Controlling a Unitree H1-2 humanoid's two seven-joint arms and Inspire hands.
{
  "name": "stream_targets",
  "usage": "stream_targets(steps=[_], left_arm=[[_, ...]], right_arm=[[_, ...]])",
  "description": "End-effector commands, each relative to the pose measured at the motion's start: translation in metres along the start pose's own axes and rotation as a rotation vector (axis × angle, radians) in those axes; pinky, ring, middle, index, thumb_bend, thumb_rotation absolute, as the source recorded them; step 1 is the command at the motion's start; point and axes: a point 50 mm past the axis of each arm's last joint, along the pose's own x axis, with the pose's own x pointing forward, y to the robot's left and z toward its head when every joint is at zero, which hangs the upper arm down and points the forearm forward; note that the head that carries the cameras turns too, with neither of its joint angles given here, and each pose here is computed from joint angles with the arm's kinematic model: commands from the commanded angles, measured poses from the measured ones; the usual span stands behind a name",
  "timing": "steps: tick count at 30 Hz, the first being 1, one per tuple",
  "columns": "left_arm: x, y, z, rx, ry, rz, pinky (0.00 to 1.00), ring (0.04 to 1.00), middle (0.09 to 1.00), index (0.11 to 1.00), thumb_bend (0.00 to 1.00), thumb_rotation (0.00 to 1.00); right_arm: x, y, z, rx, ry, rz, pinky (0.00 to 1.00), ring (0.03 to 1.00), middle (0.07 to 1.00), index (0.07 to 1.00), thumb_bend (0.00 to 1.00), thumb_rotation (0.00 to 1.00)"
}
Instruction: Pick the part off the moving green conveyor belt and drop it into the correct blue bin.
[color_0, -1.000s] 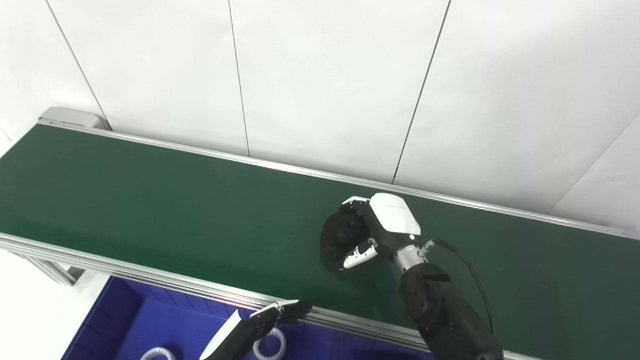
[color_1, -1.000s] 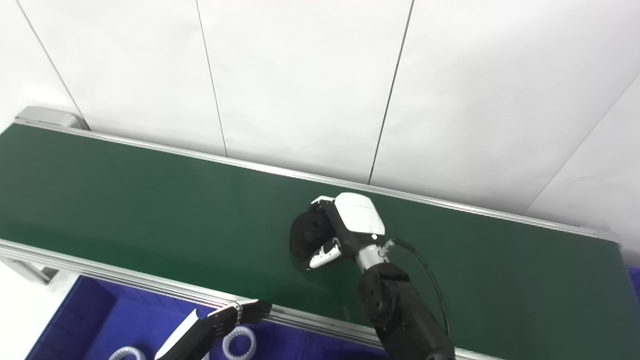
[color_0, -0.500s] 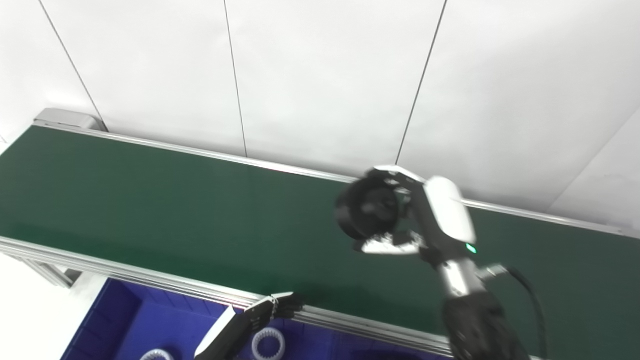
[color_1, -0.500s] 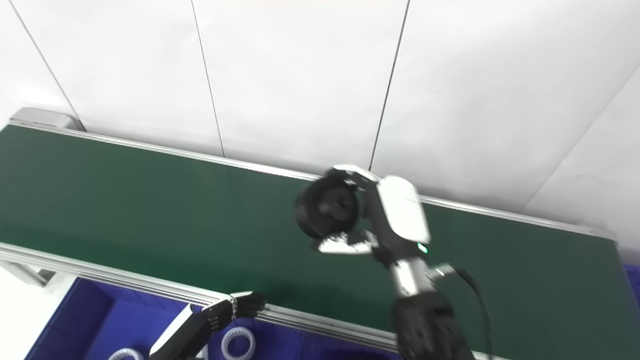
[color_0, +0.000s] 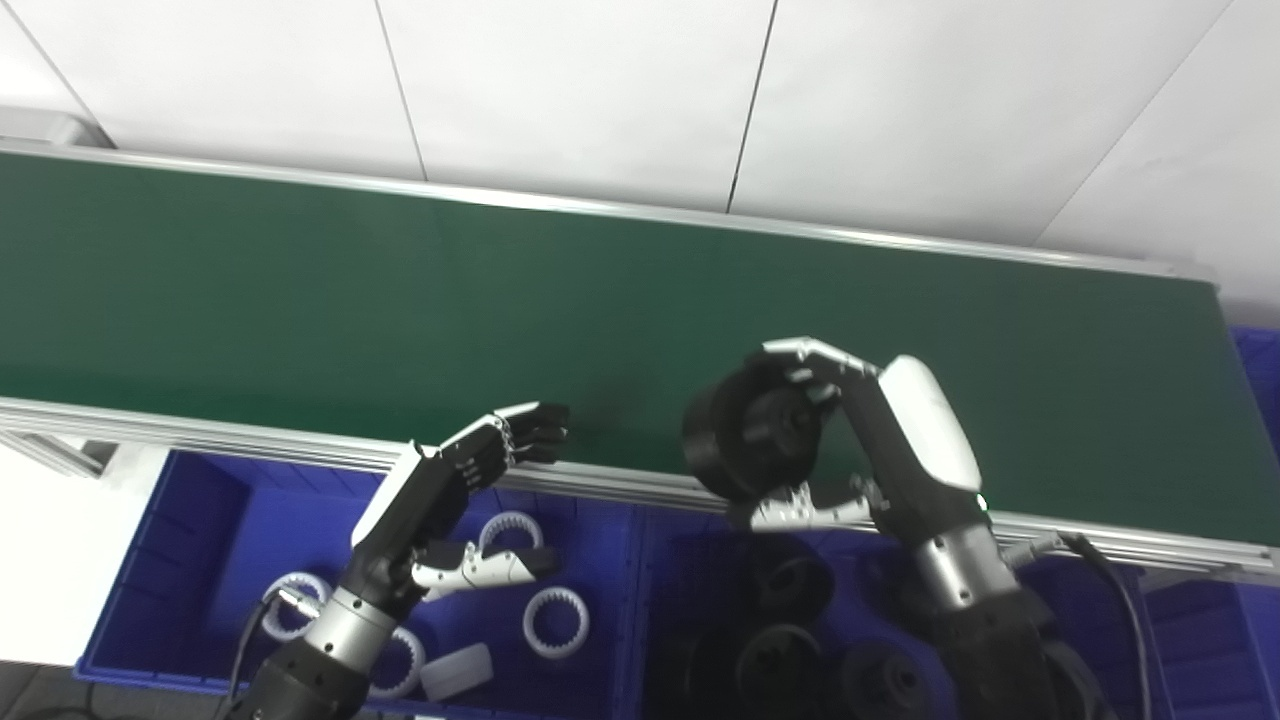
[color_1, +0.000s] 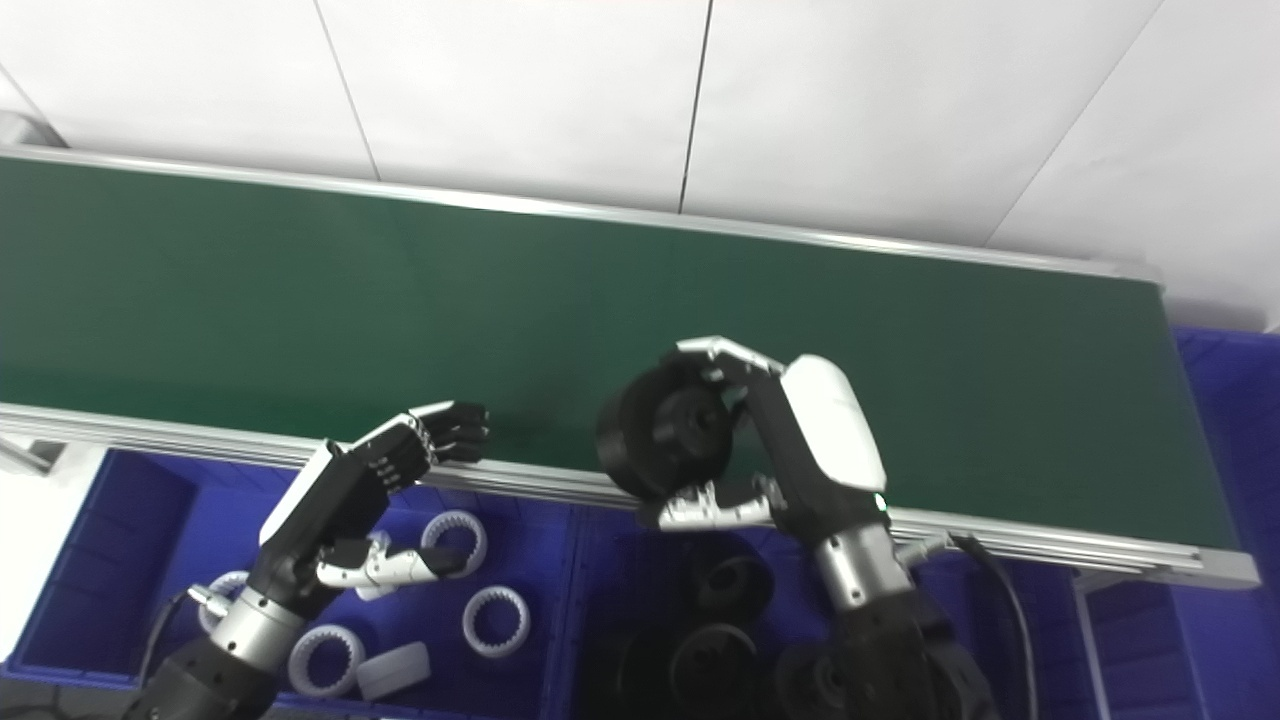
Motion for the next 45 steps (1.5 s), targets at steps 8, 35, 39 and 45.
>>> stream_targets(steps=[8,35,39,45], left_arm=[[0.003,0.006,0.018,0.024,-0.058,-0.007,0.73,0.788,0.82,0.788,0.76,0.3],[0.003,0.011,0.02,0.025,-0.062,-0.002,0.7,0.778,0.816,0.787,0.74,0.26],[0.003,0.011,0.019,0.025,-0.053,-0.002,0.7,0.778,0.818,0.789,0.75,0.29],[0.001,0.01,0.02,0.026,-0.048,0.0,0.7,0.778,0.818,0.786,0.75,0.28]], right_arm=[[-0.009,0.007,-0.004,-0.066,0.035,0.067,0.24,0.39,0.504,0.494,0.51,0.0],[0.007,0.034,-0.044,-0.421,0.24,0.495,0.37,0.486,0.497,0.692,0.55,0.0],[0.005,0.033,-0.042,-0.515,0.174,0.543,0.71,0.775,0.802,0.801,0.66,0.25],[-0.005,0.027,-0.033,-0.426,0.077,0.382,0.82,0.893,0.892,0.845,0.74,0.39]])
